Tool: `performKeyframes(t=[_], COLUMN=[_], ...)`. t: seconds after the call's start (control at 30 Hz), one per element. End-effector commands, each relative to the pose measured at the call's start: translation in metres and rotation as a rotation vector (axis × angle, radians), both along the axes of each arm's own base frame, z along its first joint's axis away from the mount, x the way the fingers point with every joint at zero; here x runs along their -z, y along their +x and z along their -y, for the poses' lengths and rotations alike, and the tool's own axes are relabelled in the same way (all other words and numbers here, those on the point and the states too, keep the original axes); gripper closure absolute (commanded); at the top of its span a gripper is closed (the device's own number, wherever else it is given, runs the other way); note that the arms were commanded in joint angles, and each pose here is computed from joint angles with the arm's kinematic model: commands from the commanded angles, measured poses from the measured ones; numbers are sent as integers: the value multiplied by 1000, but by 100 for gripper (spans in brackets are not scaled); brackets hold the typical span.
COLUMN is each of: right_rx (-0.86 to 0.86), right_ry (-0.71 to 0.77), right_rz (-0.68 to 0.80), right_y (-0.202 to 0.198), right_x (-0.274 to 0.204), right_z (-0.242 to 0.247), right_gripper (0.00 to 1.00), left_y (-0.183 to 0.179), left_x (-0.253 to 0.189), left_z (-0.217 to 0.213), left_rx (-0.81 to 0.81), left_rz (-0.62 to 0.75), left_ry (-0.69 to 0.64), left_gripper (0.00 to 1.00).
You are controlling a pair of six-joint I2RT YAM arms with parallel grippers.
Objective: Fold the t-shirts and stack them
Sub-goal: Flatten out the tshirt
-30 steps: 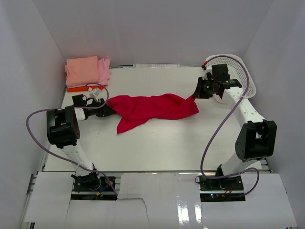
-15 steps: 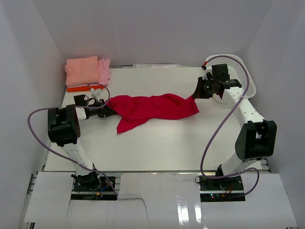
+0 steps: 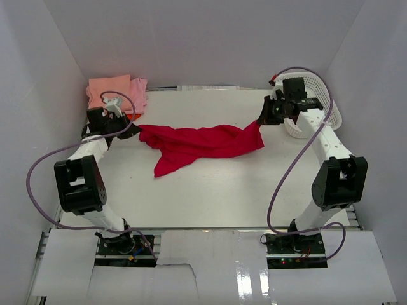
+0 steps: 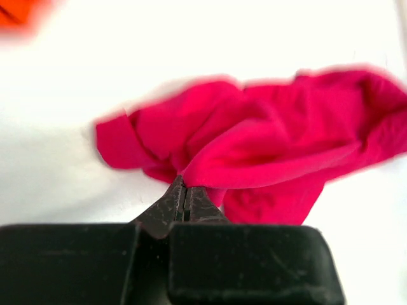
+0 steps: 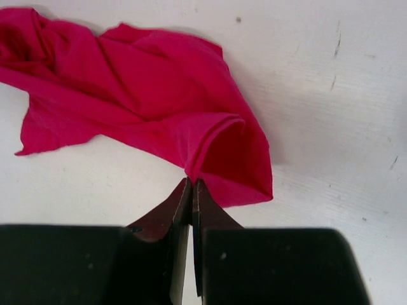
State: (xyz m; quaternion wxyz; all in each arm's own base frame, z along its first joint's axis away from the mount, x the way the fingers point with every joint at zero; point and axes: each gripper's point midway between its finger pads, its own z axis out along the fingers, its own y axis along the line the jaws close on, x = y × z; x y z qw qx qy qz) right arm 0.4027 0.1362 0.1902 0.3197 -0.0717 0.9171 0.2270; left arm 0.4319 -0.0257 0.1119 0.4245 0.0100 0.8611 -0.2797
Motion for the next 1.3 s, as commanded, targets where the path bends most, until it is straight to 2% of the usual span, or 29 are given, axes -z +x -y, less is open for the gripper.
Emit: performKeyframes(t=[0.0,0.03,0.23,0.37,0.53,0.67,0.8,0.93,0.97,1.03,1.07,1.27], right_rx=[-10,-12,-64,-115,-181,-258,-243,-242,-245,-238,-249,-303], right_ry=[2,2,90,152,217,290,247,234,242,245,255,272], right_rz=[99,95,222,294,330,388,470,572,647,684,764,903], right_y=[19,19,32,19,-4,-39,-62,-94,-113,-127,-149,-220], right_x=[-46,-51,-132,-173,-199,-220,-235,-255,-274,-276,-294,-318], right_z=[-3,-4,-27,-43,-52,-59,-47,-37,-33,-29,-25,-16], right_gripper=[92,92,92,92,92,92,92,92,92,92,92,92], left_y=[14,14,10,-5,-32,-53,-77,-91,-94,-107,-111,-138], left_x=[-69,-92,-162,-241,-293,-301,-289,-251,-248,-250,-245,-225], left_z=[-19,-19,-16,-8,-1,5,4,1,3,9,10,7], left_rx=[-150,-154,-179,-178,-182,-198,-249,-304,-304,-284,-285,-328], left_rz=[96,143,170,345,409,396,349,261,252,267,256,205], left_ry=[41,41,64,102,83,33,9,-8,-19,-30,-37,-18], left_gripper=[100,100,100,100,100,100,100,100,100,100,100,100])
